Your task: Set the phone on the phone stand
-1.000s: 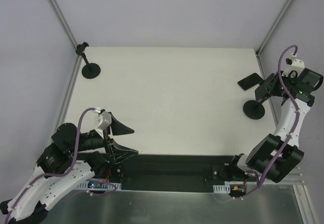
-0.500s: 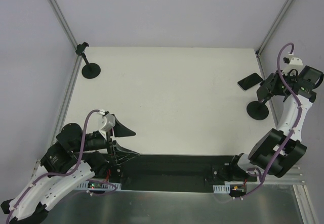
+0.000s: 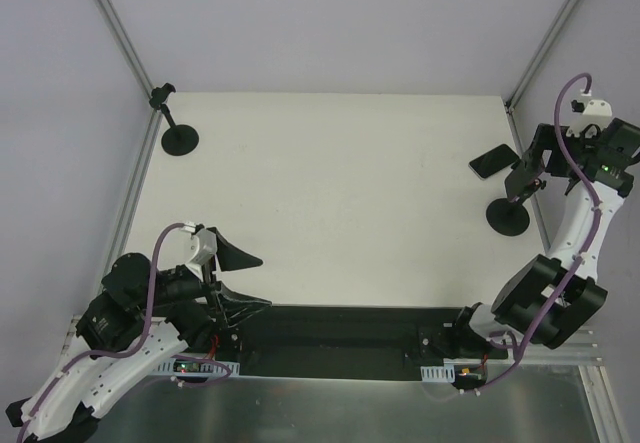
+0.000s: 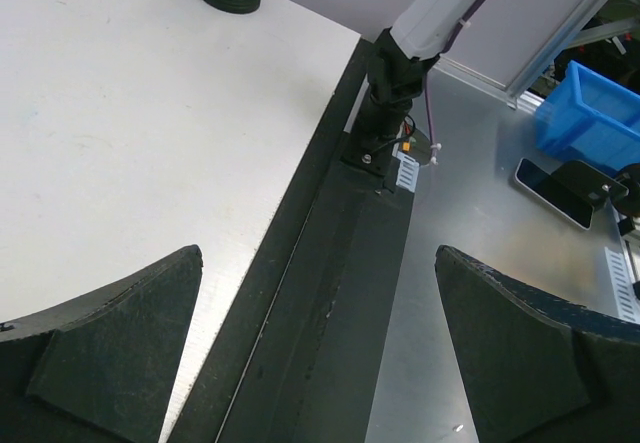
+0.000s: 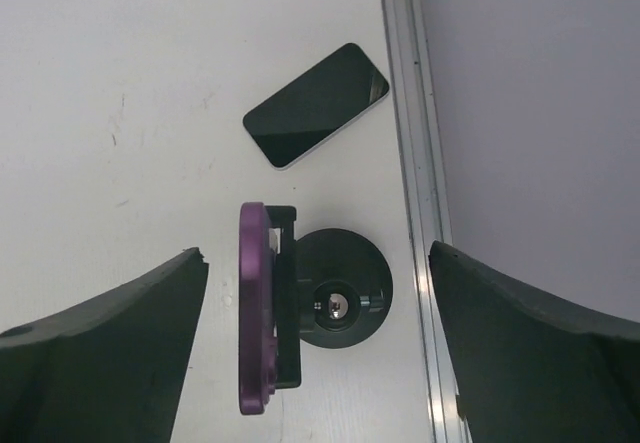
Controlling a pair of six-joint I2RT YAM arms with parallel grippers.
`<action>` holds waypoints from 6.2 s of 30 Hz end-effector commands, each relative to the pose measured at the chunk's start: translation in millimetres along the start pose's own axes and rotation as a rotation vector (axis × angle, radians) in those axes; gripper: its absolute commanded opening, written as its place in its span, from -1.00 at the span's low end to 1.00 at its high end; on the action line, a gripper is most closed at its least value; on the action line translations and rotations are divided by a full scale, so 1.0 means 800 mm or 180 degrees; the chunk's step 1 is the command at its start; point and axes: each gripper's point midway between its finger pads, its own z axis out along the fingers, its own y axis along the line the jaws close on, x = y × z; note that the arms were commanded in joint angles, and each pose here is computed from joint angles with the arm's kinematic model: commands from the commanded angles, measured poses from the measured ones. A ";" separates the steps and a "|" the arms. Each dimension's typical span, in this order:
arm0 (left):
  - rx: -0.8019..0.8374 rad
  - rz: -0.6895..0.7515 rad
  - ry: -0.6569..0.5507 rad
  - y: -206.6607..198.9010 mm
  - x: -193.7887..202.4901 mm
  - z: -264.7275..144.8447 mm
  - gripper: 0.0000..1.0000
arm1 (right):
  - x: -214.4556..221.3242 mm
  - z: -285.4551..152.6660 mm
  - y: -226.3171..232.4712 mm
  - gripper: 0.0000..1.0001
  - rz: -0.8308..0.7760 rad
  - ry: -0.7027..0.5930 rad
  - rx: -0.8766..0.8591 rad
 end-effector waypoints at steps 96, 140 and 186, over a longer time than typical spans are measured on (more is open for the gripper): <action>-0.0599 -0.0230 0.0329 0.063 0.015 0.028 0.98 | 0.145 0.322 0.107 -0.68 0.0056 0.2203 0.1740; -0.0503 -0.0224 0.0321 0.058 0.013 0.029 0.98 | 0.144 0.277 0.118 0.93 0.2531 0.1265 0.2363; -0.0658 -0.0076 0.0023 0.058 -0.004 0.013 0.98 | 0.219 0.191 0.251 -0.54 0.1552 0.2428 0.1189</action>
